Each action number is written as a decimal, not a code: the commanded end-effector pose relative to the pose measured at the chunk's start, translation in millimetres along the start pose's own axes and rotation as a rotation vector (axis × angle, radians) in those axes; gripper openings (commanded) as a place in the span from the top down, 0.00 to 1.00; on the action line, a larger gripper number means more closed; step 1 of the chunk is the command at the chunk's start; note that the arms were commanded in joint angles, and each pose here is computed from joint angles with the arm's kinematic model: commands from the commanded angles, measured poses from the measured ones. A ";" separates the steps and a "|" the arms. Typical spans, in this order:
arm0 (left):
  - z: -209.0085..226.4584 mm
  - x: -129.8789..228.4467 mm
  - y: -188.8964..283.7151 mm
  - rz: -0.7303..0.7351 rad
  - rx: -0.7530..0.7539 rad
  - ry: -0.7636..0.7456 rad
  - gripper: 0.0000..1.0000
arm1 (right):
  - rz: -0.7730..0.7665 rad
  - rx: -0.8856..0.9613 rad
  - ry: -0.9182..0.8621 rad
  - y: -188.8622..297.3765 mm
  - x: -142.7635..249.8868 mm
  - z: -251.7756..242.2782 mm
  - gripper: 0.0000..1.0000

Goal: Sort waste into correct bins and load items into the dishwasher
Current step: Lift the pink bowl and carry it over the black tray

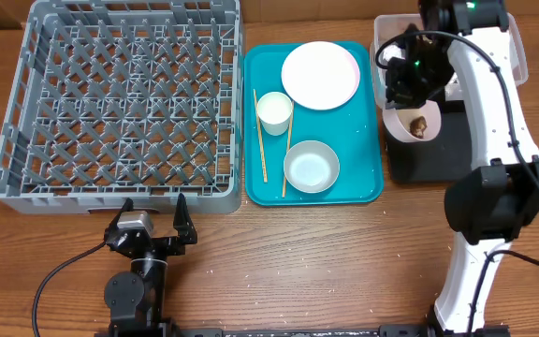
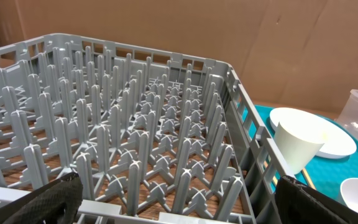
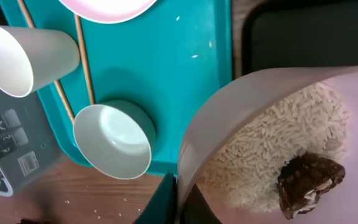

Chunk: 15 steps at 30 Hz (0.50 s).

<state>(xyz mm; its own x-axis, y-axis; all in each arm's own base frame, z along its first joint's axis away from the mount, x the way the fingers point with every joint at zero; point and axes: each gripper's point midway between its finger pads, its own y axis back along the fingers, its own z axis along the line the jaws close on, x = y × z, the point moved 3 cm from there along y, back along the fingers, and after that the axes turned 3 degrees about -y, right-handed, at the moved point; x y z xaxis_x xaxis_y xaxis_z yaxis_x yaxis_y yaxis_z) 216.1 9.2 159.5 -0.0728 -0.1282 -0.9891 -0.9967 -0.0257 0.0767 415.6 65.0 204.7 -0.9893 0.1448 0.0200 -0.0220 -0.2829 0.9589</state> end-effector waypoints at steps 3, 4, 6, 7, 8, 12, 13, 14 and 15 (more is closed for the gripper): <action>2.1 1.4 -0.2 0.001 -0.011 -0.018 0.00 | -0.077 -0.007 -0.018 38.4 15.5 -16.9 0.96; 2.1 1.4 -0.2 0.001 -0.011 -0.018 0.00 | -0.081 -0.010 -0.018 38.7 15.1 -19.5 0.96; 2.1 1.4 -0.2 0.001 -0.011 -0.018 0.00 | -0.078 -0.033 -0.009 37.0 14.3 -22.3 0.96; 2.1 1.4 -0.2 0.001 -0.011 -0.018 0.00 | -0.074 -0.048 -0.006 35.6 14.5 -23.1 0.96; 2.1 1.4 -0.2 0.001 -0.011 -0.018 0.00 | -0.065 -0.061 -0.009 32.4 15.1 -25.7 0.96; 2.1 1.4 -0.2 0.001 -0.011 -0.018 0.00 | -0.068 -0.061 -0.027 22.2 16.1 -36.5 0.96; 2.1 1.4 -0.2 0.001 -0.011 -0.018 0.00 | -0.070 -0.061 -0.029 20.9 16.7 -38.0 0.96; 2.1 1.4 -0.2 0.001 -0.011 -0.018 0.00 | -0.076 -0.077 -0.015 17.7 17.2 -38.3 0.96; 2.1 1.4 -0.2 0.001 -0.011 -0.018 0.00 | -0.079 -0.100 0.006 16.2 17.3 -36.3 0.96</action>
<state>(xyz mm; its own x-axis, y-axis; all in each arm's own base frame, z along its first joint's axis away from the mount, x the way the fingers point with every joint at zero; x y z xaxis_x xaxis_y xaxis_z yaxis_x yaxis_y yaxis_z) 216.1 9.2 159.5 -0.0728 -0.1282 -0.9891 -0.9967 -0.0257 0.0767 399.5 25.2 188.8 -0.9806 0.1958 0.0110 -0.0541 -0.3238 0.9446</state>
